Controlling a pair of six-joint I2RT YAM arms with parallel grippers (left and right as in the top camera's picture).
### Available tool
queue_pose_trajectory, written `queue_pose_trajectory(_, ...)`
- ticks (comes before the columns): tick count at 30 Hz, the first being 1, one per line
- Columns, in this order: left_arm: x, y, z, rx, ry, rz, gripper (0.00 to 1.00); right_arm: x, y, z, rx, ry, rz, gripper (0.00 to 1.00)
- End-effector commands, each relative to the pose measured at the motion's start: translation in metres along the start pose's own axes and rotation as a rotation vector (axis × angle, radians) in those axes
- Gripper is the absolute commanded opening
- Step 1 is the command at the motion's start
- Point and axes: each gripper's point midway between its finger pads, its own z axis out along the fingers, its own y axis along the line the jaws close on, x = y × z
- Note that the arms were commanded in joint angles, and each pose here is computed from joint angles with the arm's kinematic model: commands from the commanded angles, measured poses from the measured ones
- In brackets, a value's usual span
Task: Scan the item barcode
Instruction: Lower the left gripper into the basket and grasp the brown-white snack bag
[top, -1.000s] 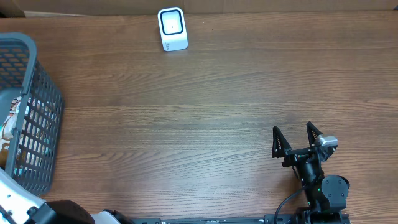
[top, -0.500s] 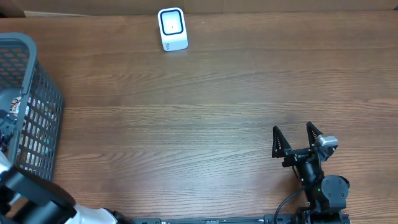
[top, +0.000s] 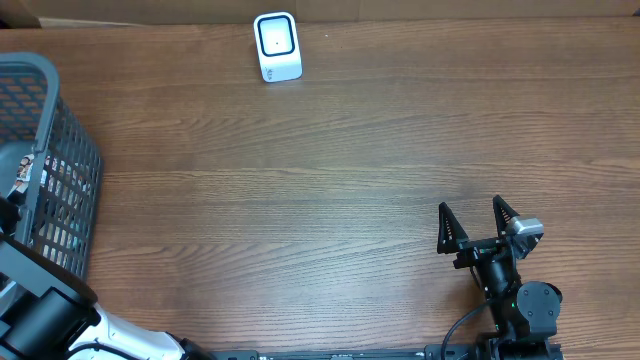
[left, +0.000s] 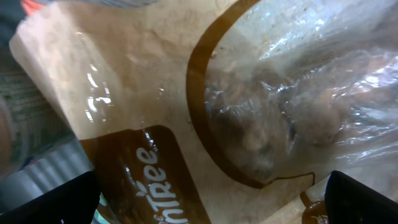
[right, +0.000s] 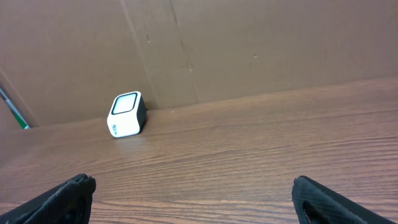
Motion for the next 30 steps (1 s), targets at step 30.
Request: queue_pose_trajectory(30,0.007,-0.003,0.022,0.005,0.036,-0.006,0.87,0.003,-0.002,0.001,0.01,0.004,0.011,1.0)
